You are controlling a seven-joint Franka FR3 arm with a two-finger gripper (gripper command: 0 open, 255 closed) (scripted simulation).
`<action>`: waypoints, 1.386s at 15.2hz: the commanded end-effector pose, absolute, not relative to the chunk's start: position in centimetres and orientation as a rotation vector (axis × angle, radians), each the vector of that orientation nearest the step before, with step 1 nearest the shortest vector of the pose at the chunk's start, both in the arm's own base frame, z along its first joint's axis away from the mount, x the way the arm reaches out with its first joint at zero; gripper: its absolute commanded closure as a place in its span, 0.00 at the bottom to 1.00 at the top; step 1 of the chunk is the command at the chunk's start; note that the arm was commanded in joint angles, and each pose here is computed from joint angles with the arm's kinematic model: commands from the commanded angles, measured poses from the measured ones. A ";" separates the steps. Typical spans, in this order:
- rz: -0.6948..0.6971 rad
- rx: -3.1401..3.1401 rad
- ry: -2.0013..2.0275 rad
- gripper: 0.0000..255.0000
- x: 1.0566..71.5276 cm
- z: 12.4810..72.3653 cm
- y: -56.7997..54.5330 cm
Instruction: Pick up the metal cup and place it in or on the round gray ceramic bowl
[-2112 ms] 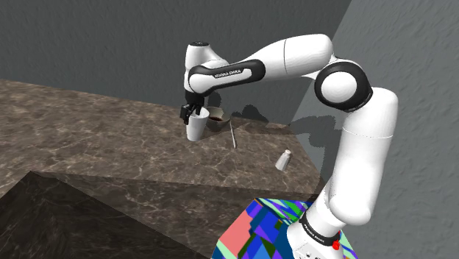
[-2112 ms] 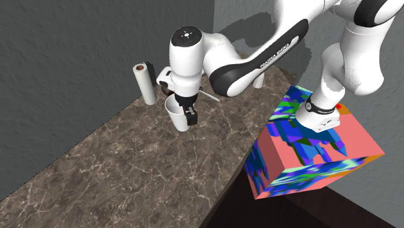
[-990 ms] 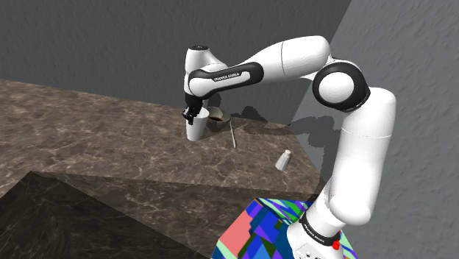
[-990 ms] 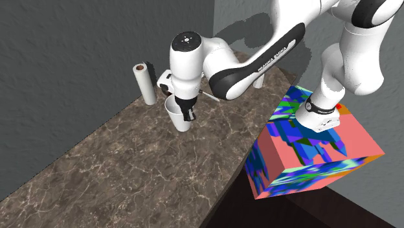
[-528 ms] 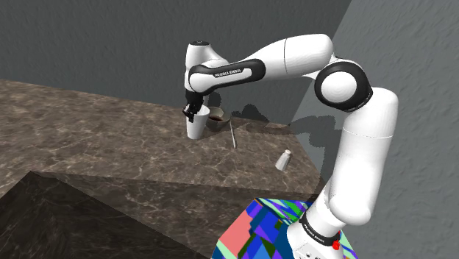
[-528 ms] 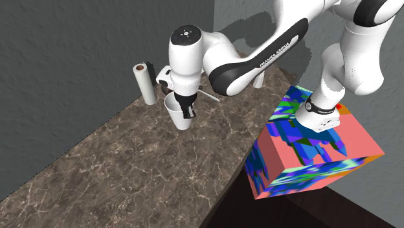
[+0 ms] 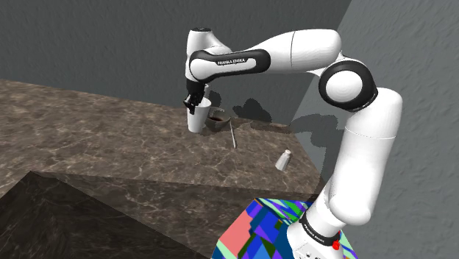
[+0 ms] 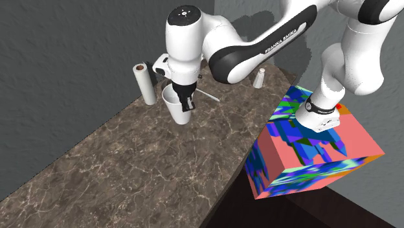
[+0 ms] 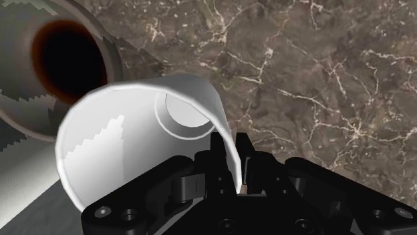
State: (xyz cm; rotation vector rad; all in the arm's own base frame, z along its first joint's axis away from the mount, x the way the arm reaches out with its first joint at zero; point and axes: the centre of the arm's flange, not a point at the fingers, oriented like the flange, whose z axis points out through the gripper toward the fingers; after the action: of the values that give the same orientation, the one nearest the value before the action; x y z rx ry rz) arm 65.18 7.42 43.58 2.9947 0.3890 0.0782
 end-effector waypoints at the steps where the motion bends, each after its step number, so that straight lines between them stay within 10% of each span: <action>1: 0.078 2.995 0.389 1.00 65.1 44.6 7.5; 21: 0.078 2.995 0.389 1.00 65.1 54.8 7.5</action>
State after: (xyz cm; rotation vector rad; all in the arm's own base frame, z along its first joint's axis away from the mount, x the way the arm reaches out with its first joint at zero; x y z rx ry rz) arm 65.07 7.44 54.40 2.9947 0.3893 0.0783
